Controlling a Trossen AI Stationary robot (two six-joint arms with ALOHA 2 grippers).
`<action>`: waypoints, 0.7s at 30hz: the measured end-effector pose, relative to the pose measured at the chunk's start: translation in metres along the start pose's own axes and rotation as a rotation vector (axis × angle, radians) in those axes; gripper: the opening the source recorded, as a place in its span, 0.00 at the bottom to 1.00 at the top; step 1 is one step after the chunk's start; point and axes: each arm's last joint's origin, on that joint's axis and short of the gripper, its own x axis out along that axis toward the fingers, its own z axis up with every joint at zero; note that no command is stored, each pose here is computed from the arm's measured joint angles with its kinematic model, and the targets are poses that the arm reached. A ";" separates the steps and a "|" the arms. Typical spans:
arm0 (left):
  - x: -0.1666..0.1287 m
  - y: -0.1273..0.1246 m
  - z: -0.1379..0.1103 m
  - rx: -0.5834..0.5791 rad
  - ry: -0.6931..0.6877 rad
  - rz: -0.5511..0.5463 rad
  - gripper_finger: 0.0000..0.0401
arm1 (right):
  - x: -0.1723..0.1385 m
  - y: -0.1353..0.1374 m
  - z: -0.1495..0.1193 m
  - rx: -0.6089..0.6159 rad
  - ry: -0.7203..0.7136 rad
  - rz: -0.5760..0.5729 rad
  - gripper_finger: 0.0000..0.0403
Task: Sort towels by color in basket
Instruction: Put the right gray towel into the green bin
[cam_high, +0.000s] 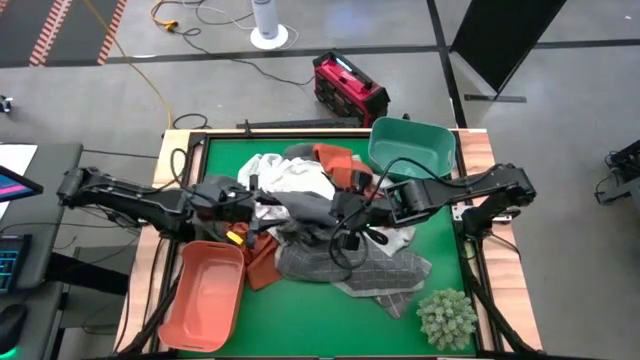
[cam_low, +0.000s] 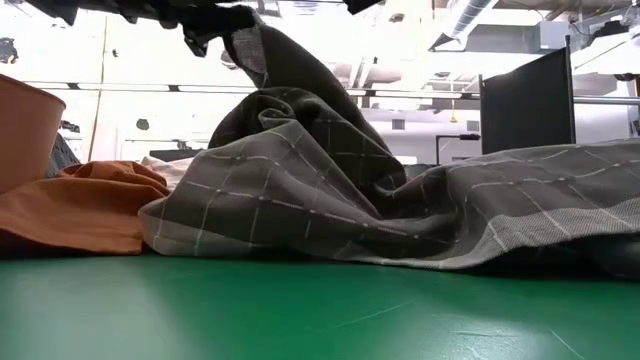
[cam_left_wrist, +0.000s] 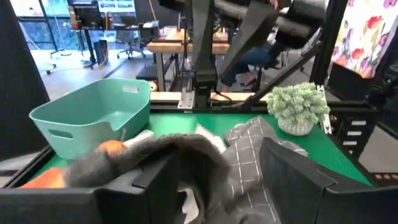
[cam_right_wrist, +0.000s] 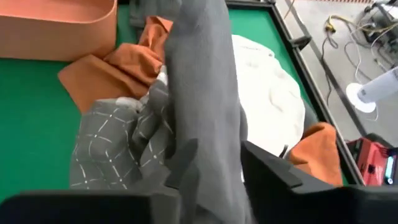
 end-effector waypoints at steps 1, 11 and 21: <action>-0.004 0.001 0.002 -0.001 -0.006 0.000 0.52 | 0.001 0.001 -0.001 -0.001 0.000 0.003 0.33; -0.010 0.002 0.002 0.018 0.022 0.003 0.52 | 0.039 0.017 0.002 -0.058 -0.038 -0.001 0.49; -0.004 0.001 -0.003 0.039 0.045 0.024 0.52 | 0.091 0.014 0.006 -0.085 -0.076 -0.053 0.67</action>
